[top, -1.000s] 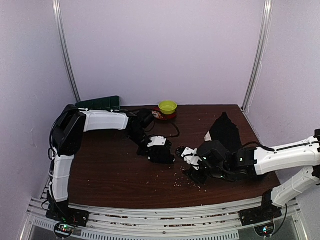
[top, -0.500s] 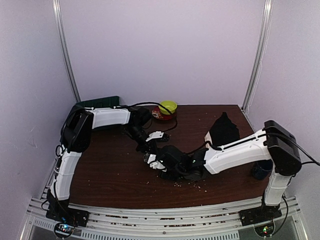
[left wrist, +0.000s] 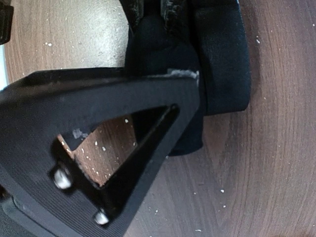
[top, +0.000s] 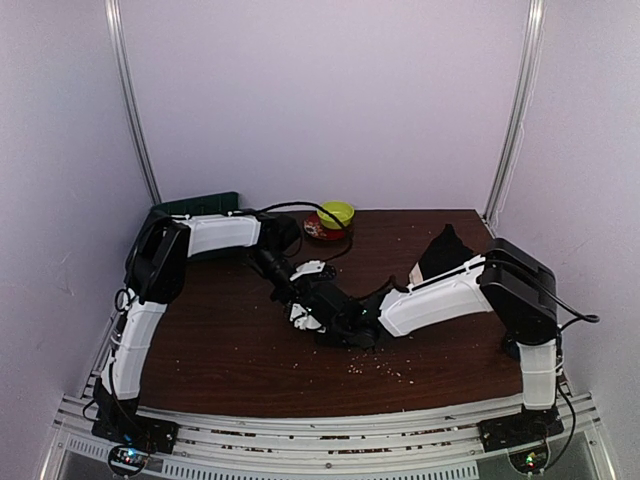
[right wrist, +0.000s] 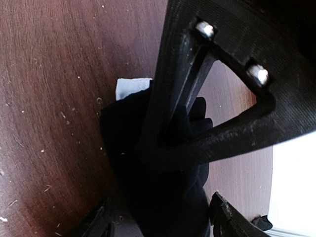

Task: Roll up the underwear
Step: Roll the underwear at the center of the board, then pick up the underwear from the center of the board, then move the storage box to the corner of the board, then place the underwear in the storage box, then move the underwear to the center of the board.

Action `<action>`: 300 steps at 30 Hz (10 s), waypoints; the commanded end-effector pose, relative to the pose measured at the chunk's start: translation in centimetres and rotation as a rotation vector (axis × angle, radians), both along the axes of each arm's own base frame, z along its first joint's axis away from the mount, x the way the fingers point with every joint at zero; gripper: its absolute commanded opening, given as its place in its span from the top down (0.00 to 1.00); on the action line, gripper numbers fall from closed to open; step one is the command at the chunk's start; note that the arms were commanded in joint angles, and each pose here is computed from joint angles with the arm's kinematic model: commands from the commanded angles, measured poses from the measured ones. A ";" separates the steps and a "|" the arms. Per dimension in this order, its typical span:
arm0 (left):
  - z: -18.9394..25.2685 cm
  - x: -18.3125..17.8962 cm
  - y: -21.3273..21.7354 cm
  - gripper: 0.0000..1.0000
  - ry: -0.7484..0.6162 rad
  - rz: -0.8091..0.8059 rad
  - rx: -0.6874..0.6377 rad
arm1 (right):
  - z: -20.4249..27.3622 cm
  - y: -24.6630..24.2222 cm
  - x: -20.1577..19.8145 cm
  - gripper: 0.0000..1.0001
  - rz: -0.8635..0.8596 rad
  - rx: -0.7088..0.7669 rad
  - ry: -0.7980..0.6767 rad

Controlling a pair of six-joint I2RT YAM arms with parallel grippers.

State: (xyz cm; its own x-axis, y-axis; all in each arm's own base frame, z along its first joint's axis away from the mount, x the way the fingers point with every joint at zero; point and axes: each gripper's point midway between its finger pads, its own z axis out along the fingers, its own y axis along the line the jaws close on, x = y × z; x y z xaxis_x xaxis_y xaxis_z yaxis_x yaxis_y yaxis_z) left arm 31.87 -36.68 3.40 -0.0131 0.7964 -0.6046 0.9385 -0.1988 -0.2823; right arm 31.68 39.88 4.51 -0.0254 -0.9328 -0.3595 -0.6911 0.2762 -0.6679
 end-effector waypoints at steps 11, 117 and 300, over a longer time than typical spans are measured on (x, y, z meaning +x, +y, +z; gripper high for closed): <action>-6.8 -0.9 5.1 0.95 0.049 -0.009 0.280 | -3.5 0.3 1.3 0.73 0.076 -0.079 0.160; 19.4 27.7 38.1 1.00 -0.754 1.489 0.186 | 7.3 -5.7 -3.0 0.00 -0.333 0.442 0.135; 7.8 5.3 9.0 0.02 -0.418 0.791 -0.057 | -4.9 -22.1 6.0 0.53 -0.959 0.566 0.364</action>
